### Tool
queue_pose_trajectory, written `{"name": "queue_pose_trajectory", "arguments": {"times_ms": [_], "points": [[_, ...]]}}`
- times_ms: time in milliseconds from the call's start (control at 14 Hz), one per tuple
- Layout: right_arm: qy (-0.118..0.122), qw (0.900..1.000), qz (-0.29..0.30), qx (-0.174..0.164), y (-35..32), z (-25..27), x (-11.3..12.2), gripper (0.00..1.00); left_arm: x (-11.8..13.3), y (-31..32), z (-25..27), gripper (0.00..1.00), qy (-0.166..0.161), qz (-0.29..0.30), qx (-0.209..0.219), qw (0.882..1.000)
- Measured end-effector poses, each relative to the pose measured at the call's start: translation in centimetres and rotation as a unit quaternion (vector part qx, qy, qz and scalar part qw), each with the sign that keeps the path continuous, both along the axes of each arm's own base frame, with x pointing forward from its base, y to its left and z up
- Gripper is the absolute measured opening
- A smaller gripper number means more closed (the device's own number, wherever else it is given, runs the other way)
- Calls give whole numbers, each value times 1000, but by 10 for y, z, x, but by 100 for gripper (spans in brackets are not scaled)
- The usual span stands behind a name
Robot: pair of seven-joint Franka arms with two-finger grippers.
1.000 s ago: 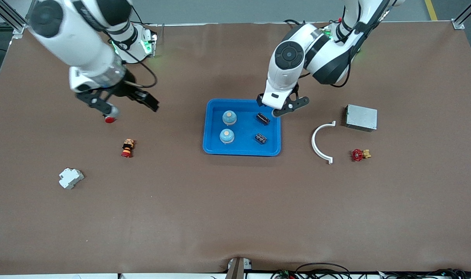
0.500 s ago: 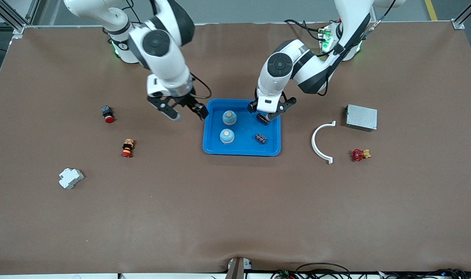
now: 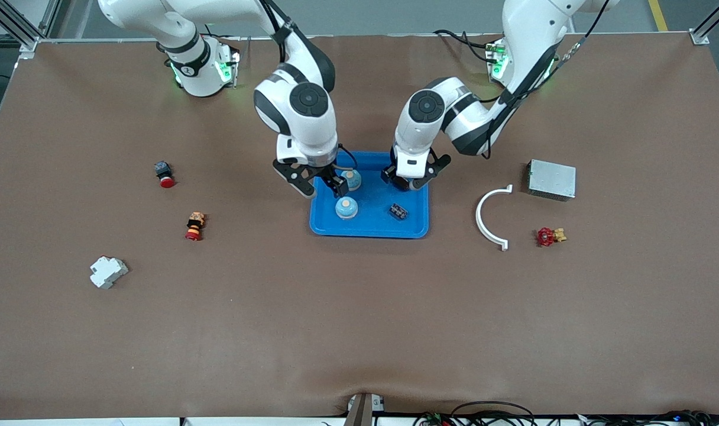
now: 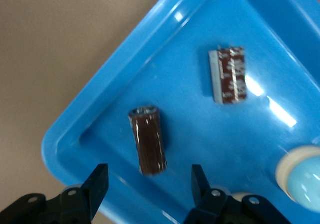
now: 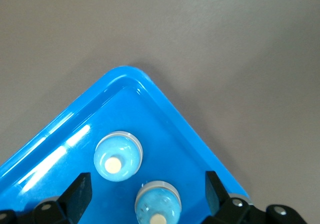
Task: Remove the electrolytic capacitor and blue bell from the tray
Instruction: 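Grasp a black capacitor with the left gripper while the right gripper grasps a bell, then place the capacitor by the red valve while the right gripper lifts the bell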
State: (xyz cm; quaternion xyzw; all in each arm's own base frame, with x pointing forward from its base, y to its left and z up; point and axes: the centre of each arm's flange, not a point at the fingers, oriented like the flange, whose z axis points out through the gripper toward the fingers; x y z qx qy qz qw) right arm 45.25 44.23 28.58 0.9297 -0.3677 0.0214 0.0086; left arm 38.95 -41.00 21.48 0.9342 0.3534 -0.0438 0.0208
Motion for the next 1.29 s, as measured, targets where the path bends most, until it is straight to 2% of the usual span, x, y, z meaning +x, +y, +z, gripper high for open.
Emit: {"name": "queue_pose_trajectory", "arguments": {"times_ms": [71,357,429,643,857,1000,1286], "points": [[1,1000,-3,-1,6,-7,2,100,-1,1,-8,68,-1,5,6,1000],[-5,1000,-14,-11,23,-38,13,100,3,3,-33,64,-13,26,17,999],[-7,1000,-17,-11,26,-46,16,100,4,3,-36,59,-15,30,18,999],[-12,1000,-20,-3,30,-66,22,100,9,3,-34,30,-19,34,17,999],[-12,1000,-24,-2,31,-78,23,100,22,5,-21,30,-34,39,14,999],[-13,1000,-26,1,32,-83,22,100,37,18,-2,30,-47,42,30,998],[-11,1000,-23,-1,37,-91,18,100,60,48,48,30,-64,5,68,996]]}}
